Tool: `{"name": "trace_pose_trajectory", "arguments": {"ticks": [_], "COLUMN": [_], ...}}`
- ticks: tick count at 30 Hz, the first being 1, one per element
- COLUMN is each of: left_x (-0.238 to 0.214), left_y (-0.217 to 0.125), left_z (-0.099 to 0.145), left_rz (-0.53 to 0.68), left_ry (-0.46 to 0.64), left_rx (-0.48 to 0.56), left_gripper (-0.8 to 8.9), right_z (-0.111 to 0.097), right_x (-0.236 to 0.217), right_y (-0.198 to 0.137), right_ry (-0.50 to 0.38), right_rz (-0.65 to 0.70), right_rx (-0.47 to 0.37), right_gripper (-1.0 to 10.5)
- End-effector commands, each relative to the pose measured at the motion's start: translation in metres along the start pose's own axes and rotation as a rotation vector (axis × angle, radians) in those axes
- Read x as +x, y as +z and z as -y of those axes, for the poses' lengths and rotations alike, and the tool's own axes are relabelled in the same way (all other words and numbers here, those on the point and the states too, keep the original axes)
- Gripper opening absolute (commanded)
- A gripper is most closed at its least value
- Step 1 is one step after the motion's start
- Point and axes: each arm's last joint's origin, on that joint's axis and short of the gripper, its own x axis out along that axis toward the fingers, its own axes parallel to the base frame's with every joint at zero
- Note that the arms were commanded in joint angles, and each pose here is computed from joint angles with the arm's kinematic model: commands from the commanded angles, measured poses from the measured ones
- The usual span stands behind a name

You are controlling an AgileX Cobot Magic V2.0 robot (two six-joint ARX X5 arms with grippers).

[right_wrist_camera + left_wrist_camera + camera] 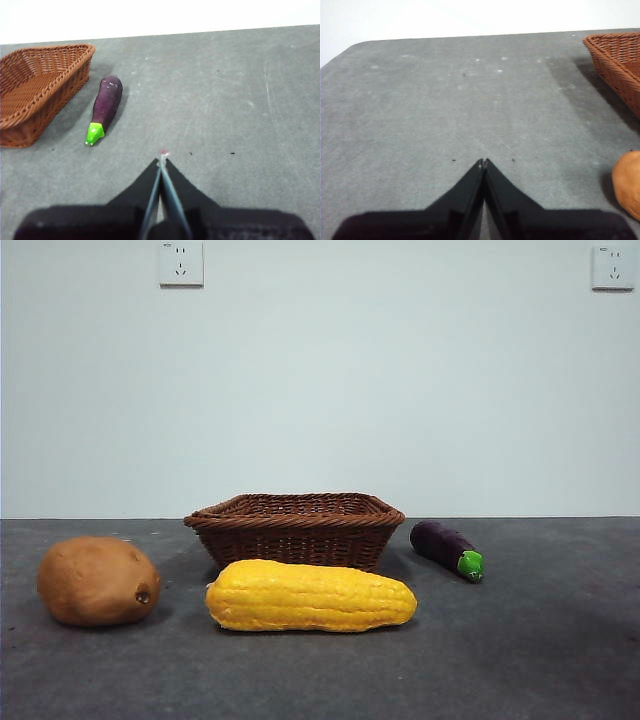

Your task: Help me put the vegetables on the table into the basket

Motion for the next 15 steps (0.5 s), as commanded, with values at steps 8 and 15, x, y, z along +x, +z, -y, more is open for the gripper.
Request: {"name": "trace_pose_trajectory", "arguments": {"ticks": [8,15], "left_x": [-0.003,-0.018], "left_y": [0.005,0.052], "left_z": [0.002,0.002], "left_rz": [-0.029,-0.020], "left_ry": [-0.064,-0.110], "left_rx": [-0.138,-0.193], "left_gripper": [-0.06,-0.06], "right_z": [-0.002,-0.008], "right_x": [-0.005,-0.016], "right_y": [0.014,0.066], "right_ry": [0.036,0.092], "right_rz": [0.063,0.045], "right_rx": [0.182,0.185], "right_gripper": [-0.1,-0.1]}}
